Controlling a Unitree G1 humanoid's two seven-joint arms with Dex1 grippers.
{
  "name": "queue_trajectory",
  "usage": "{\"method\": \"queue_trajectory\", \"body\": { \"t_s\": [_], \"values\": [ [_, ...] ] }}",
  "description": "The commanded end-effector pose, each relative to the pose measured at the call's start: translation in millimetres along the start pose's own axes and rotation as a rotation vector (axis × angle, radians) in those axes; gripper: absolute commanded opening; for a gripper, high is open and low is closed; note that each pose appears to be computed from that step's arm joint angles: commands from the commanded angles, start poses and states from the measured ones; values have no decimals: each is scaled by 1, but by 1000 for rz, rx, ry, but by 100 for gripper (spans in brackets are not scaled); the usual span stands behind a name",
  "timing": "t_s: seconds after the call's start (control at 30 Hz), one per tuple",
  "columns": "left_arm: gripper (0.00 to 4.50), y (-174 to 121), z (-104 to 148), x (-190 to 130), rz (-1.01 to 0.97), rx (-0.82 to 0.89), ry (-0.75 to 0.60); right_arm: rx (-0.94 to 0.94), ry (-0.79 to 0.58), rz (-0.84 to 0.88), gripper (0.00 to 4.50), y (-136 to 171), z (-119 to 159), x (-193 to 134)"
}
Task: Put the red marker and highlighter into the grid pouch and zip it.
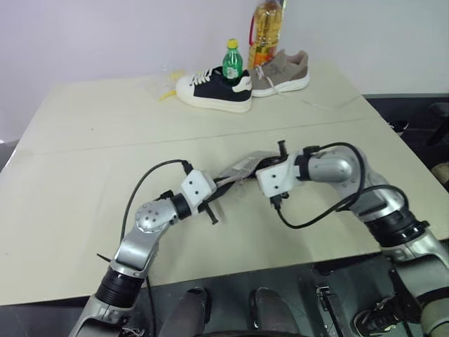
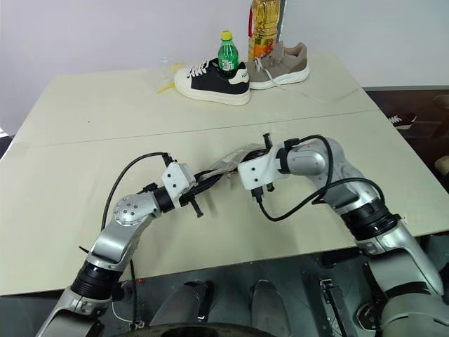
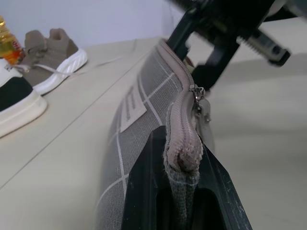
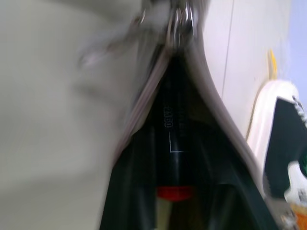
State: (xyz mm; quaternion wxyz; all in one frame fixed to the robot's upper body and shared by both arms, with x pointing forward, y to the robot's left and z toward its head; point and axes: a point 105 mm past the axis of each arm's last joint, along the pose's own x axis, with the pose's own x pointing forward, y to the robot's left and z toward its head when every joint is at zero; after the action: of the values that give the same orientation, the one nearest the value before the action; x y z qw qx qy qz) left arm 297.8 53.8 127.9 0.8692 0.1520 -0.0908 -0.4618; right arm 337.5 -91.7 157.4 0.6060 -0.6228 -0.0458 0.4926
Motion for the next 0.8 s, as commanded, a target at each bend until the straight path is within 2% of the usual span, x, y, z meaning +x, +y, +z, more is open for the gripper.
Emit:
{"method": "queue_trajectory", "body": {
  "t_s": [0.03, 0.13, 0.17, 0.33, 0.5, 0.63, 0.8],
  "values": [
    [0, -2, 12, 0, 1, 10, -39, -40, -5, -85, 292, -20, 4, -12],
    [0, 1, 9, -3, 23, 3, -30, 16, -17, -124, 445, -27, 0, -20],
    [0, 2, 8, -3, 32, -2, -28, 41, -26, -133, 445, -29, 0, -23],
    [0, 27, 6, -3, 186, -81, -44, 403, -148, -271, 445, -54, -8, -58],
    [0, 44, 13, 1, 286, -183, -100, 633, -219, -260, 445, -45, -10, -67],
    [0, 47, 23, 9, 307, -262, -163, 830, -264, -241, 445, -25, -4, -44],
    [0, 46, 28, 14, 301, -281, -181, 997, -328, -274, 445, -24, 12, -13]
  ]
}}
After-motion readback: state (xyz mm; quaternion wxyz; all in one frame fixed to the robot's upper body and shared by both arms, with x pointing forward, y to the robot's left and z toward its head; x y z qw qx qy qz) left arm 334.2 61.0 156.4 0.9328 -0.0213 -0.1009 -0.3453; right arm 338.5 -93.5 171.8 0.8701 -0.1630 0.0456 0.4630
